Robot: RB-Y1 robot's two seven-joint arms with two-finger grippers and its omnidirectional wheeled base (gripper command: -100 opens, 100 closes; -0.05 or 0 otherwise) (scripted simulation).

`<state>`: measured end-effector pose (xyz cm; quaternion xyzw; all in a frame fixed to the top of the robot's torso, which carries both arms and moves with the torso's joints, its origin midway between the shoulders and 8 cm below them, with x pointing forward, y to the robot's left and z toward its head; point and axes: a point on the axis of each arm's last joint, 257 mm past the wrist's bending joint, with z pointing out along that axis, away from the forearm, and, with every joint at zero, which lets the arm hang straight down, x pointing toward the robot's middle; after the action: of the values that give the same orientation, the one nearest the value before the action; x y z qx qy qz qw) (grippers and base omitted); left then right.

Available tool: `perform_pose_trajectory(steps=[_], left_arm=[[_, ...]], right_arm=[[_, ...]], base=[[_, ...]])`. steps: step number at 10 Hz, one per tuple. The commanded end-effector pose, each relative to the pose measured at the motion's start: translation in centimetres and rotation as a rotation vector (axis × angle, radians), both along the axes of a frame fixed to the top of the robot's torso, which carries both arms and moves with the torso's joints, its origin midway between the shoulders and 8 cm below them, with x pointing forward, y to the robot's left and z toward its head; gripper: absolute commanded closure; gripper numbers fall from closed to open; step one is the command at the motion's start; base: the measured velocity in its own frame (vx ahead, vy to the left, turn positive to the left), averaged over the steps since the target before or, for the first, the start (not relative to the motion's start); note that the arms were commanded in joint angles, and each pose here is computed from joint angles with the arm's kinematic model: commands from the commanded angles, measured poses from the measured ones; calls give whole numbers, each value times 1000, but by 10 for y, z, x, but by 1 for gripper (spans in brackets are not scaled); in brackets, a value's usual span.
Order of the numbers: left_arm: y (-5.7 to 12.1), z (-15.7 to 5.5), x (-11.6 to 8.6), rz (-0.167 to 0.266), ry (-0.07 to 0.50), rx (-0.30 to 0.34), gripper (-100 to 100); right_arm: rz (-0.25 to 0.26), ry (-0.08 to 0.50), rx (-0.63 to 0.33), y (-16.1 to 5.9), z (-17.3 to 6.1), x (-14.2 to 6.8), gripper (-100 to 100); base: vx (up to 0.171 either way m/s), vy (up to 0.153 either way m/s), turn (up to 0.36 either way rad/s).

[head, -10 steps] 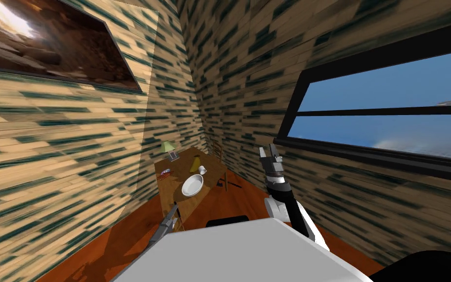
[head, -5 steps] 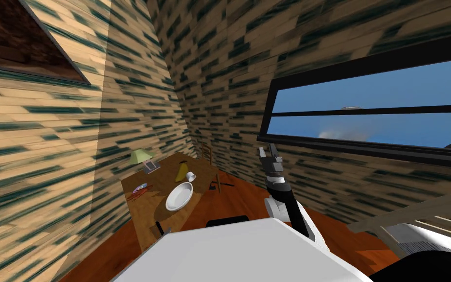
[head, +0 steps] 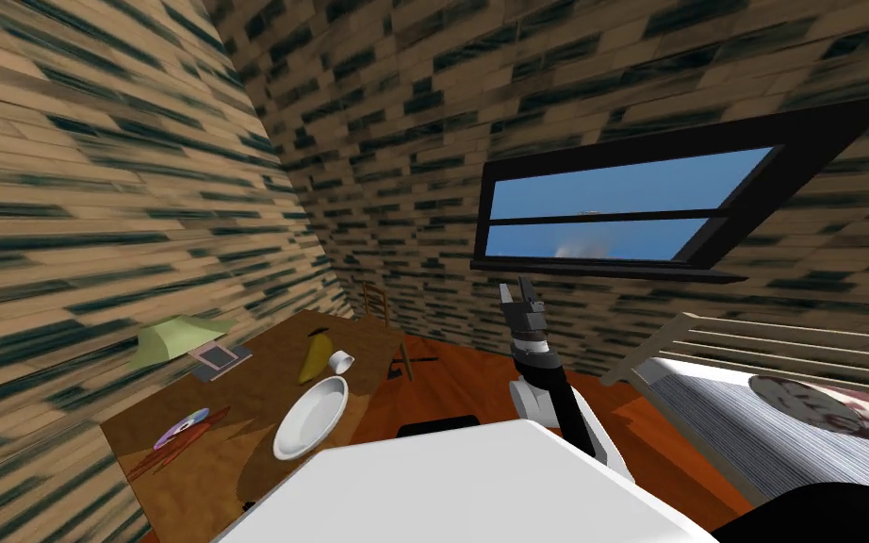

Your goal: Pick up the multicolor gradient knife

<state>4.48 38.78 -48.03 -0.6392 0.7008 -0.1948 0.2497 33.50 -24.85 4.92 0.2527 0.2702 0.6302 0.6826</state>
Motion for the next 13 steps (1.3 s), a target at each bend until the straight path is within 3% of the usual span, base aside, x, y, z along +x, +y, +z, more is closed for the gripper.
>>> perform_pose_trajectory(steps=[1,3,4,6,7,9,10,13], left_arm=[[5,-11,-18,19,46,-2,-100],[15,-28,-75,72,181,-7,-100],[15,-28,-75,72,181,-7,-100],[23,-38,-128,126,302,-10,-100],[24,-38,-129,126,303,-9,-100],[30,-43,-177,178,410,-8,-100],[30,-43,-177,178,410,-8,-100],[35,-45,-236,248,537,-5,-100]], right_arm=[[0,0,0,0,0,0,0],[0,0,0,0,0,0,0],[0,0,0,0,0,0,0],[0,0,0,0,0,0,0],[0,0,0,0,0,0,0],[0,0,0,0,0,0,0],[0,0,0,0,0,0,0],[0,0,0,0,0,0,0]], base=[[33,21,-314],[41,25,-392],[36,34,-294],[43,34,-394],[42,38,-207],[40,26,-381],[34,41,-204],[38,47,-330]])
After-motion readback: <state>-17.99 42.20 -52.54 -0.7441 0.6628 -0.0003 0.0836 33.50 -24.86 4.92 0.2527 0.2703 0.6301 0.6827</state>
